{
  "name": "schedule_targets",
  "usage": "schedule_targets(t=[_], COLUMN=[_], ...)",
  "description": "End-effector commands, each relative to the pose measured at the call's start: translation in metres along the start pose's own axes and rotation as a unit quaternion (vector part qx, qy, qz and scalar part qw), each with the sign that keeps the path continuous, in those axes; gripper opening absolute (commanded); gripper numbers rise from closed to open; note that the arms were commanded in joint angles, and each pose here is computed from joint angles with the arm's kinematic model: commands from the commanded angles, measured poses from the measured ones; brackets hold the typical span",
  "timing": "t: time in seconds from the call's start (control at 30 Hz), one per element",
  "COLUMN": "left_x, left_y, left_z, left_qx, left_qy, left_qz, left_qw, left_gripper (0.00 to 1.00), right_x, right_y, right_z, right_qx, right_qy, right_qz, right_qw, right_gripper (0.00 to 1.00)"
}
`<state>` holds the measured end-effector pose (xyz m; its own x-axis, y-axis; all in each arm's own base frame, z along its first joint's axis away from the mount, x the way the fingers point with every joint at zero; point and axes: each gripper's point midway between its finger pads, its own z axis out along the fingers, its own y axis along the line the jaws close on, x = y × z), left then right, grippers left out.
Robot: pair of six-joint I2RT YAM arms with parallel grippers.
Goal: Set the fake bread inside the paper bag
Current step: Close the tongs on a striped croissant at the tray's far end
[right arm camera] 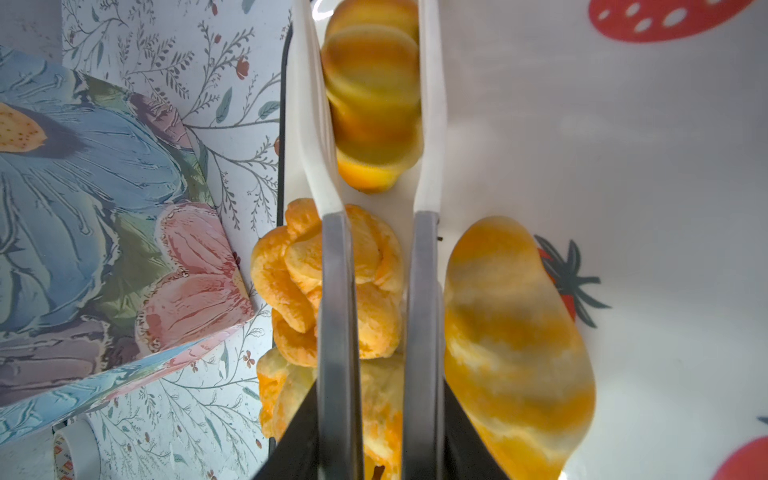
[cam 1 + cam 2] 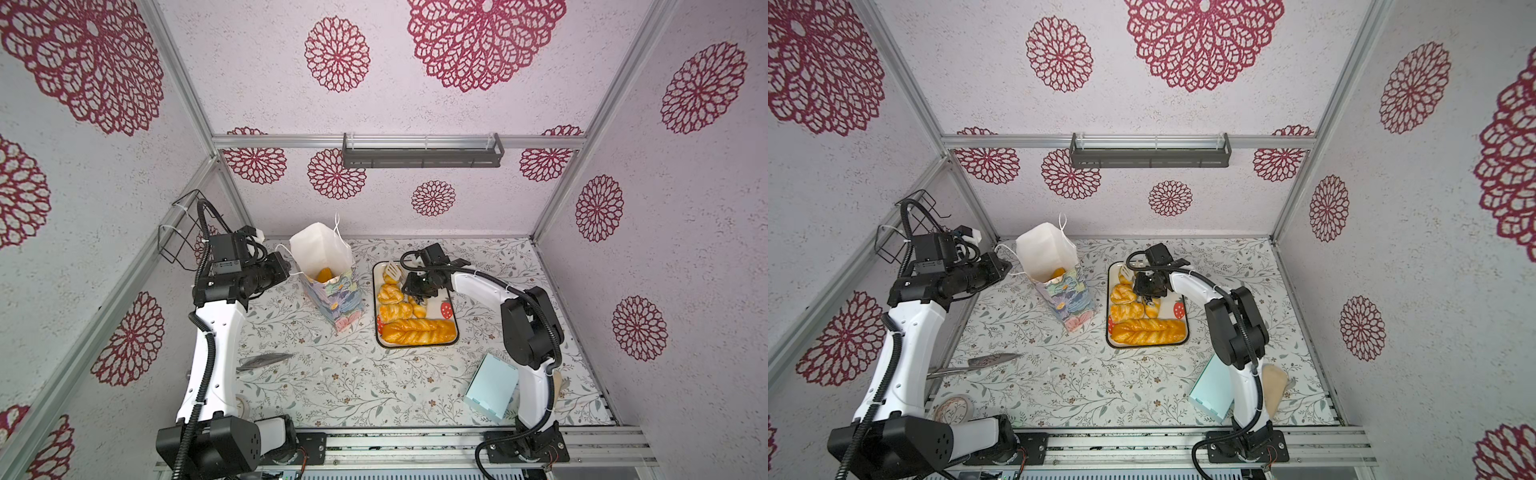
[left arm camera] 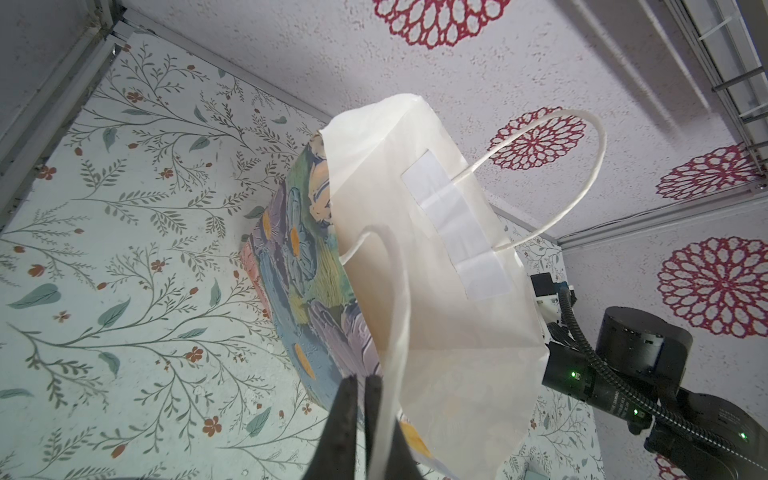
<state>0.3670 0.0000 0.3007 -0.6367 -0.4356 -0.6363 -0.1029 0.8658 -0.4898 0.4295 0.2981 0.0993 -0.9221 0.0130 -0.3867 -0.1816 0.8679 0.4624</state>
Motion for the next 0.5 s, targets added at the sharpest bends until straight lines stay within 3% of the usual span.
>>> schedule_targets(t=[0.0,0.47], left_x=[0.000,-0.002], left_y=[-0.002,-0.003], left_z=[-0.005,-0.006], left_qx=[0.004,0.005], left_qy=[-0.005,-0.006], left_qz=[0.006,0.007], left_qw=[1.000,1.000], left_gripper=[0.10,0.10], right_x=[-0.026,-0.030], right_y=[0.019,0.030], right_z=[-0.041,-0.079], right_qx=[-0.021,-0.035], right_qy=[-0.057,-0.086], right_qz=[-0.011,-0.020], right_qw=[0.998,0.996], right_gripper=[0.36,0.36])
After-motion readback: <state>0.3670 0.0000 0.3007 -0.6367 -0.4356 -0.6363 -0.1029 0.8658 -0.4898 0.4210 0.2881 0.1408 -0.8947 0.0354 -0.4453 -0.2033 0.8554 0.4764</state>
